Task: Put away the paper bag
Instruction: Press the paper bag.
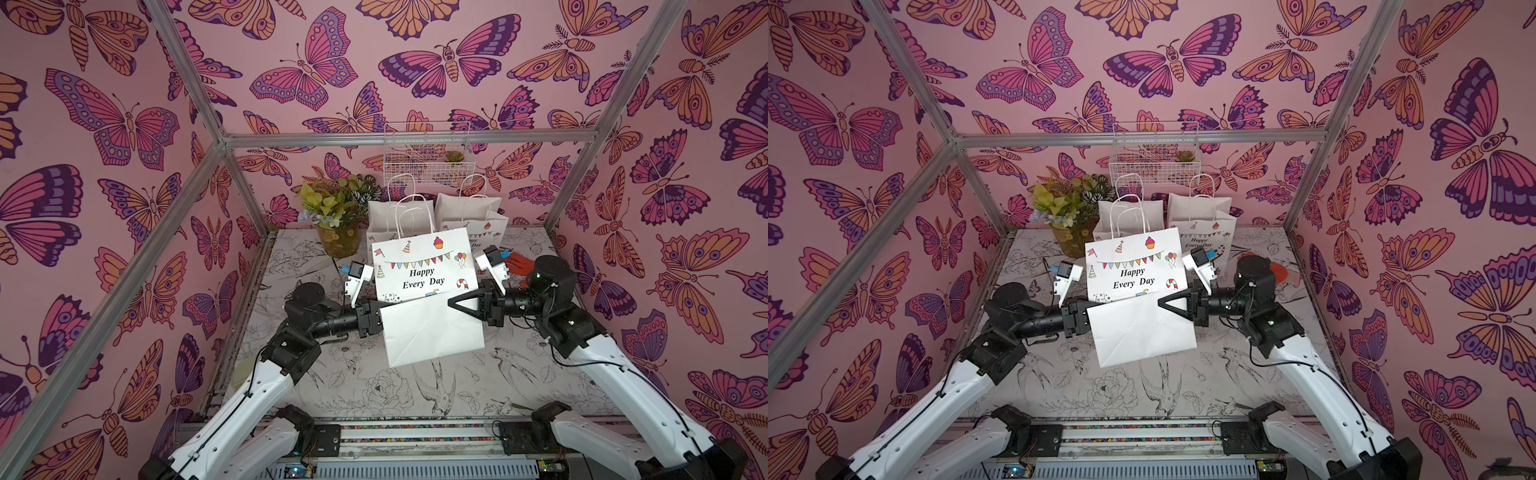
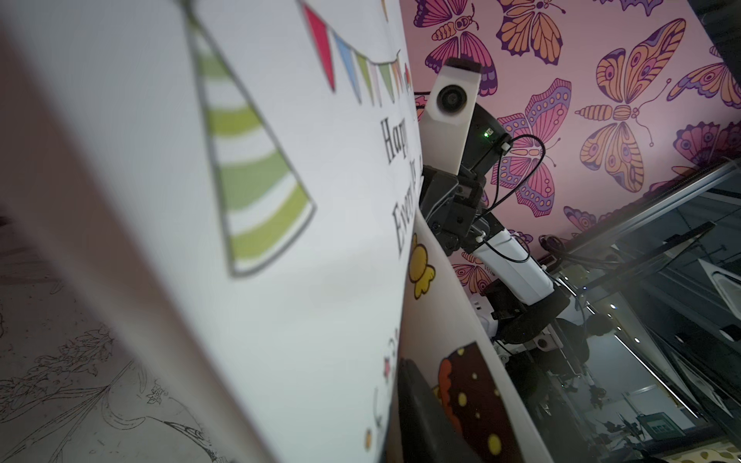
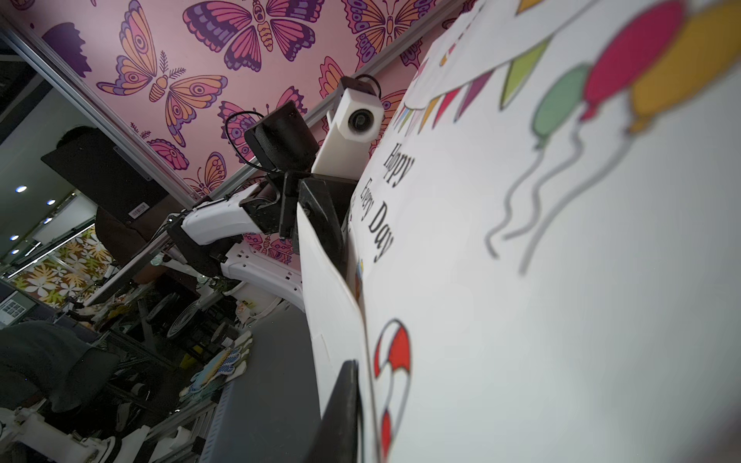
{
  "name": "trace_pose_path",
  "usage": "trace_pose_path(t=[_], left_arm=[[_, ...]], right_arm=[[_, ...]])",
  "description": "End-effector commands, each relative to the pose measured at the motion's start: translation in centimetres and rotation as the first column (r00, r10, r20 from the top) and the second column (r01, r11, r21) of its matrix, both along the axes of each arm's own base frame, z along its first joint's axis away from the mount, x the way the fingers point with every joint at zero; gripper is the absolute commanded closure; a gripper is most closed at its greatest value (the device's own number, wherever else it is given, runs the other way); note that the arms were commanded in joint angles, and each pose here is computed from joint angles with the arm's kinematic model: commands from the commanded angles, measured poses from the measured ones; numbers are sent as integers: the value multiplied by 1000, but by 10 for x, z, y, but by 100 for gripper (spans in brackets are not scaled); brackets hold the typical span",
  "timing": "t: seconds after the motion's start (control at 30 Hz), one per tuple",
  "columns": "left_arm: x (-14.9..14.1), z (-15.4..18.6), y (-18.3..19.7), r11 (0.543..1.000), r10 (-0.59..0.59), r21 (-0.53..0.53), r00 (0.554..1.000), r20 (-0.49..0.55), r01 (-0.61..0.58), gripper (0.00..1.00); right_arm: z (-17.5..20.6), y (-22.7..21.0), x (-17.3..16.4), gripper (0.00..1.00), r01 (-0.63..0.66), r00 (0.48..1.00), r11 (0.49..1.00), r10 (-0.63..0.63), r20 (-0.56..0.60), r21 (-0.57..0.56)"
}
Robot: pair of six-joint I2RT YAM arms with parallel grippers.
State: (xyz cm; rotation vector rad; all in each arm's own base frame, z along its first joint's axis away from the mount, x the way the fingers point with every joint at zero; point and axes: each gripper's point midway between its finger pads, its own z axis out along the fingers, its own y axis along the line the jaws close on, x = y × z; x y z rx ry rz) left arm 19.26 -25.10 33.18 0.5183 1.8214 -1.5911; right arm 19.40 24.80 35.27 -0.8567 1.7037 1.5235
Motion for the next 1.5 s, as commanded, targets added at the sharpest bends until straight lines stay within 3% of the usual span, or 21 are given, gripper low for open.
trace_pose_path(t=[0.0, 0.07, 0.13, 0.27, 0.4, 0.57, 0.87, 0.93, 1.0, 1.27, 1.4, 1.47], left_arm=[[-5, 19, 1, 1000, -2, -28, 996, 93, 5, 49], [-11, 30, 7, 999, 38, -42, 984, 176, -31, 42], [-18, 40, 14, 996, 70, -71, 970, 232, -55, 27], [-36, 50, 14, 994, 7, -109, 963, 269, 24, 8], [-43, 46, 5, 990, -63, -104, 962, 267, 94, 0], [-45, 35, -10, 985, -130, -75, 960, 247, 153, 0], [-38, 30, -12, 992, -94, -62, 962, 258, 114, 19], [-37, 31, -11, 994, -76, -57, 963, 260, 94, 30], [-35, 29, -10, 995, -69, -45, 964, 258, 83, 49], [-30, 28, -9, 998, -44, -36, 969, 244, 54, 92], [-26, 24, -8, 1000, -20, -14, 973, 231, 24, 99], [-24, 21, -8, 1000, -11, 2, 974, 225, 11, 100]], right_arm=[[6, 1, 2, 98, 16, 999, 1000, -16, 32, 9], [6, 0, 1, 100, 19, 999, 1000, -19, 35, 2], [5, -1, 0, 100, 24, 999, 1000, -24, 39, -7], [5, -2, 2, 100, 39, 998, 999, -39, 44, -5], [11, 0, 2, 100, 18, 999, 999, -19, 33, 30], [16, -1, 0, 100, 17, 999, 999, -18, 43, 42], [22, -1, -2, 100, 8, 999, 998, -11, 49, 67], [22, -1, -4, 100, -1, 999, 998, -2, 47, 66], [22, -1, -5, 100, -10, 999, 998, 7, 47, 65], [21, -2, -10, 100, -22, 998, 998, 19, 54, 57], [21, -1, -12, 98, -36, 998, 998, 33, 50, 59], [23, -1, -13, 86, -40, 998, 997, 37, 52, 61]])
